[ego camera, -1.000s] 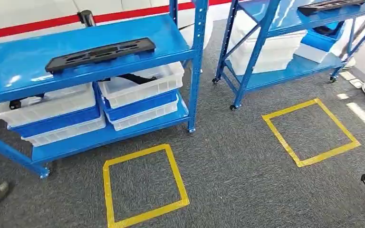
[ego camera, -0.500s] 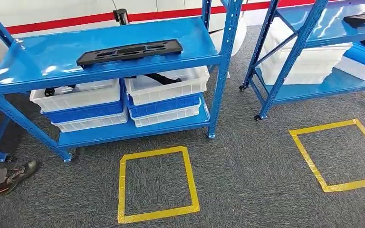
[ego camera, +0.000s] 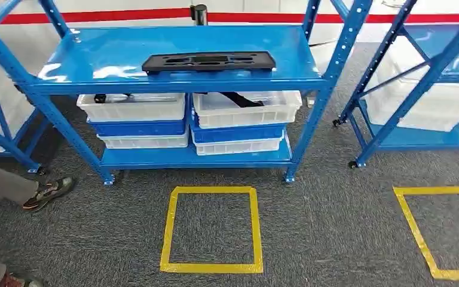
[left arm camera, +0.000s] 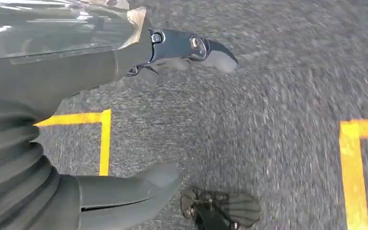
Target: Take the parts from the cabinet and place them on the table.
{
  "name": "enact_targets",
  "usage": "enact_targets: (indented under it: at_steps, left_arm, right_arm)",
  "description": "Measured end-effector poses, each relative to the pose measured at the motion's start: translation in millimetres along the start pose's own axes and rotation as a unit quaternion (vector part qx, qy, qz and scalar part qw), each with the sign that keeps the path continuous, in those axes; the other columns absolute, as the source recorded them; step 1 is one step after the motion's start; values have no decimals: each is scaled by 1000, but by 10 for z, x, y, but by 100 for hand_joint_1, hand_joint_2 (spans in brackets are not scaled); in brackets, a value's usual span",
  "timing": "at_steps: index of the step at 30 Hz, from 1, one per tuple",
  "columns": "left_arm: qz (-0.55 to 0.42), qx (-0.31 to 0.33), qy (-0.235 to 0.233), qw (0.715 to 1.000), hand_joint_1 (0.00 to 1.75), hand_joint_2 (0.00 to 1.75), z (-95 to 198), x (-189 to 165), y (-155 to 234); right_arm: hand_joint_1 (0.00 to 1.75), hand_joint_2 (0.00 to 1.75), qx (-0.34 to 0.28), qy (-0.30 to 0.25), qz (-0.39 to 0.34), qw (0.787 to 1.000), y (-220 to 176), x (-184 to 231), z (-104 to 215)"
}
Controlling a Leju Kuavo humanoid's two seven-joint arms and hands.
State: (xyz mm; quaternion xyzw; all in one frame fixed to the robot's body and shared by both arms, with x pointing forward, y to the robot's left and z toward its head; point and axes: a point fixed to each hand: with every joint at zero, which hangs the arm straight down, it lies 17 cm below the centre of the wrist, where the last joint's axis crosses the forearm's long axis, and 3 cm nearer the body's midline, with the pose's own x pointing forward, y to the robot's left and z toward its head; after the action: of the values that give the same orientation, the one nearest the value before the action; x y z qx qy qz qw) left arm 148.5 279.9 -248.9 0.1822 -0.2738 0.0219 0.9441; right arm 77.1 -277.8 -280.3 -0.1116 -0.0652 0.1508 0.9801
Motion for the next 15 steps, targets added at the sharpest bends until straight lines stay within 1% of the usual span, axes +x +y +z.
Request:
enact_targets:
  at_steps: [9,15]
  left_arm:
    - [1,-1,0,1000,0,175,10,6,-29]
    - [-1,0,3,1000,0,175,18,-28,-16]
  right_arm:
    - [0,0,-1,4,1,1000,-8,-56,-4]
    - [0,0,-17,0,-7,1000,-77,-3,-12]
